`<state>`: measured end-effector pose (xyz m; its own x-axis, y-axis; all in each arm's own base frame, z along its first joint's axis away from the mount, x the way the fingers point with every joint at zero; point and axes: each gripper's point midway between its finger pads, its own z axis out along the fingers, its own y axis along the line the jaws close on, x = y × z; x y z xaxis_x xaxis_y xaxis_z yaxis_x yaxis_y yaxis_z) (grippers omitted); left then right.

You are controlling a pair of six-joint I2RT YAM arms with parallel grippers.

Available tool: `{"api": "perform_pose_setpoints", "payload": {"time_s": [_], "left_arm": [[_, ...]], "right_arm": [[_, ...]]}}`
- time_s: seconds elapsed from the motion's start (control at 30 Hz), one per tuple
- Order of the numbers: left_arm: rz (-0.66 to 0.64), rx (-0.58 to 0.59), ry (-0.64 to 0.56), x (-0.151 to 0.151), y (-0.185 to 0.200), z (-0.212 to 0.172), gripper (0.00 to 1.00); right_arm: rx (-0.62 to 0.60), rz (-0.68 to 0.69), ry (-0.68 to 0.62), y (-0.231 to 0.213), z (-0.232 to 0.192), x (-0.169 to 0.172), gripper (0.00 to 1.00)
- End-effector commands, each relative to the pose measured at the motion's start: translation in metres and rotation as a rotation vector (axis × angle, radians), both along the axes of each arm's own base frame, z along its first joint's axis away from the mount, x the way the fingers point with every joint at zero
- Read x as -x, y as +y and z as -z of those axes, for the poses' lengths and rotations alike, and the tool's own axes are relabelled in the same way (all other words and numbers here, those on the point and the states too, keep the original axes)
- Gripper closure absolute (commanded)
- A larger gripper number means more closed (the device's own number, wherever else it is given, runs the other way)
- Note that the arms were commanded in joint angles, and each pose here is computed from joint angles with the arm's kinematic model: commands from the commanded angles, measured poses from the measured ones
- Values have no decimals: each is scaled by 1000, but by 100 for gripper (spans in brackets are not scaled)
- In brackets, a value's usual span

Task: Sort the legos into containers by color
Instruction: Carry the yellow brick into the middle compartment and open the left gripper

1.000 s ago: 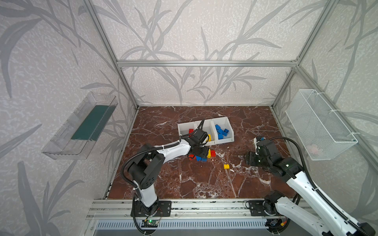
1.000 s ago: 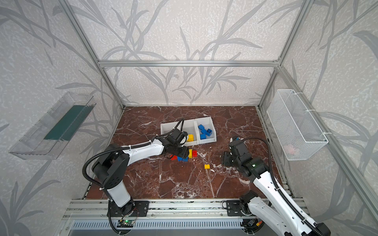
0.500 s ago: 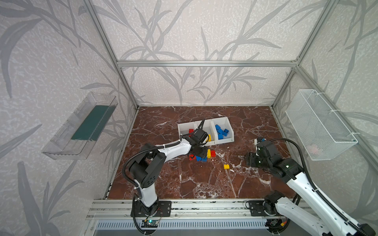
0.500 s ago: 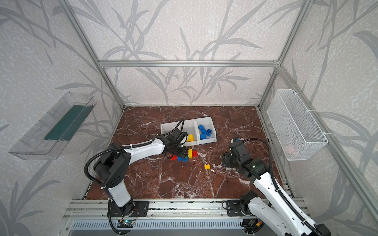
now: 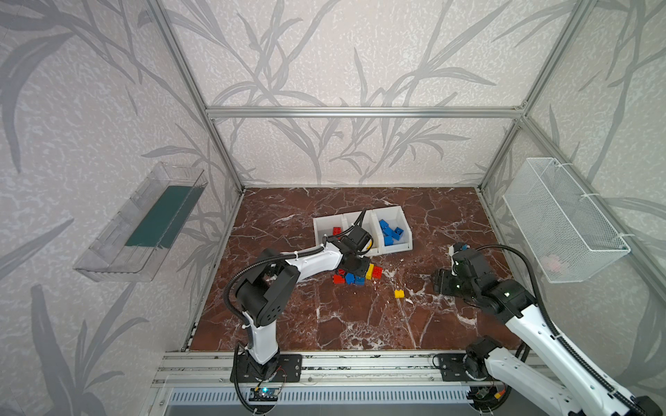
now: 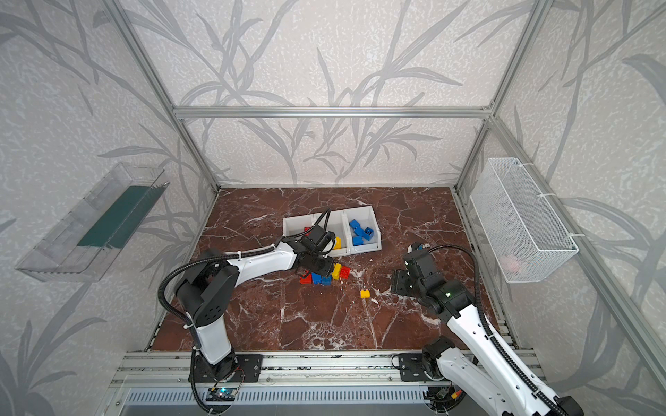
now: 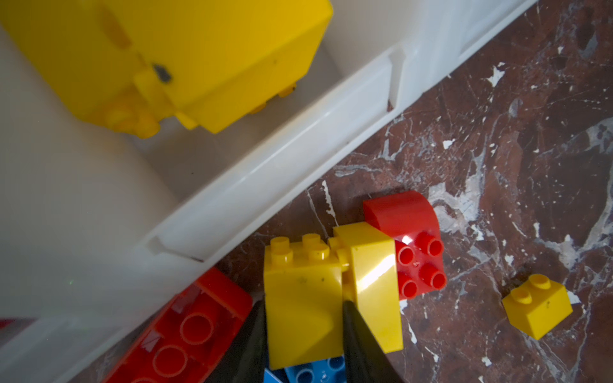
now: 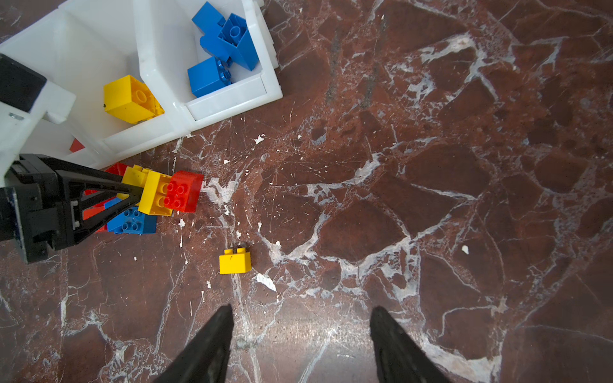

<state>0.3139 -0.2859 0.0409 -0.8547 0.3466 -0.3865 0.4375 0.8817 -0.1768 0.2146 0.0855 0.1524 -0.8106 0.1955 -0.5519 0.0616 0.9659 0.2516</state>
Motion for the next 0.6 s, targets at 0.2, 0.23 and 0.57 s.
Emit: {"api": "perform_pose_setpoints", "payload": {"time_s": [0.2, 0.23, 0.57], "left_arm": [[67, -14, -5, 18, -7, -13, 73], [66, -2, -9, 18, -9, -18, 73], [1, 96, -204, -25, -16, -94, 73]], "right_arm": [[12, 21, 3, -7, 1, 7, 34], [12, 23, 1, -8, 0, 7, 34], [13, 20, -17, -9, -8, 7, 35]]}}
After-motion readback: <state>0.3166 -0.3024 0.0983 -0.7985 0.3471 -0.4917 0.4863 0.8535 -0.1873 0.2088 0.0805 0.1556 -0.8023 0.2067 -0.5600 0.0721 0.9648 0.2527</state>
